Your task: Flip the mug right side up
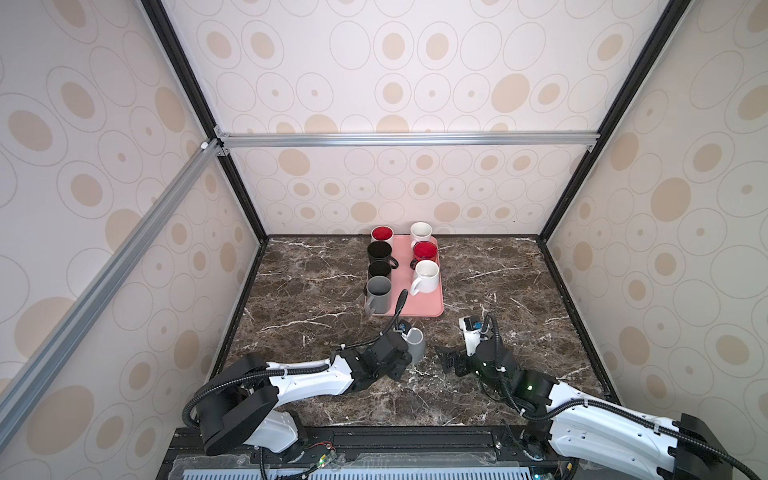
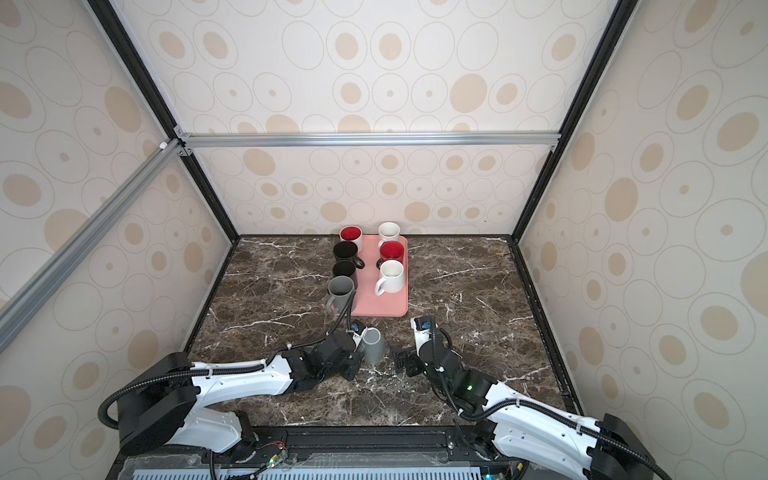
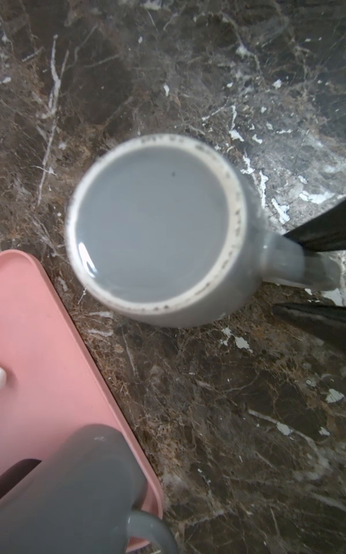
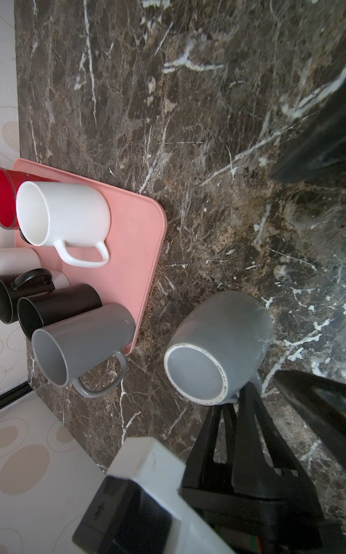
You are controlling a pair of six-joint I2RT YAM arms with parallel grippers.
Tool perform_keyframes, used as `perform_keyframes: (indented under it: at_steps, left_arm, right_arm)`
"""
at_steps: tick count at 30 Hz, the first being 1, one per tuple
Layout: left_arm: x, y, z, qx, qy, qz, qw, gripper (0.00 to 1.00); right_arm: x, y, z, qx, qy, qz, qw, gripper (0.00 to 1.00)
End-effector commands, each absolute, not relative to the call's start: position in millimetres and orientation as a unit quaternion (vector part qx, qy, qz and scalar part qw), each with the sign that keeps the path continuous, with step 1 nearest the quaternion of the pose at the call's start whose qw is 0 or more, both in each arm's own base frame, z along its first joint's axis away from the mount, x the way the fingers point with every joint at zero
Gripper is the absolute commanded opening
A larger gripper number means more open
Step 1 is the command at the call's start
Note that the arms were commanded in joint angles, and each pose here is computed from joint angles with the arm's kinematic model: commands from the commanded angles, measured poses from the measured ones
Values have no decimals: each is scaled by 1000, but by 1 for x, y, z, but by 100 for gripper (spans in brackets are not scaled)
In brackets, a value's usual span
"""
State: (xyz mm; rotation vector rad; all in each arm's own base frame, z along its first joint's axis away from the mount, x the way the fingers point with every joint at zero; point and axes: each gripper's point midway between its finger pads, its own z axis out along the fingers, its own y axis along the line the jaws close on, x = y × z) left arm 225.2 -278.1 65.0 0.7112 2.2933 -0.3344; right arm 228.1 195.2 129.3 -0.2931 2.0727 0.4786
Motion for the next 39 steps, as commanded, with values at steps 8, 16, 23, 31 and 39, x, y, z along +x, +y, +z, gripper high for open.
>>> perform_keyframes:
  at_steps: [8, 16, 23, 31, 39]
  left_arm:
    - [232, -293, 84, 286, 869, -142, 378, 10]
    - [235, -296, 100, 276, 862, -155, 397, 0]
    - [248, -299, 173, 216, 821, -233, 474, 0]
    - [274, -264, 274, 104, 733, -340, 580, 0]
    - [259, -245, 359, 60, 598, -447, 663, 0]
  right_arm:
    - [226, 193, 133, -104, 846, 211, 478, 100]
    - [226, 203, 152, -111, 833, 241, 485, 100]
    - [219, 219, 190, -123, 790, 314, 513, 100]
    - [206, 238, 247, -138, 722, 411, 539, 96]
    - [197, 272, 287, -151, 654, 527, 522, 94]
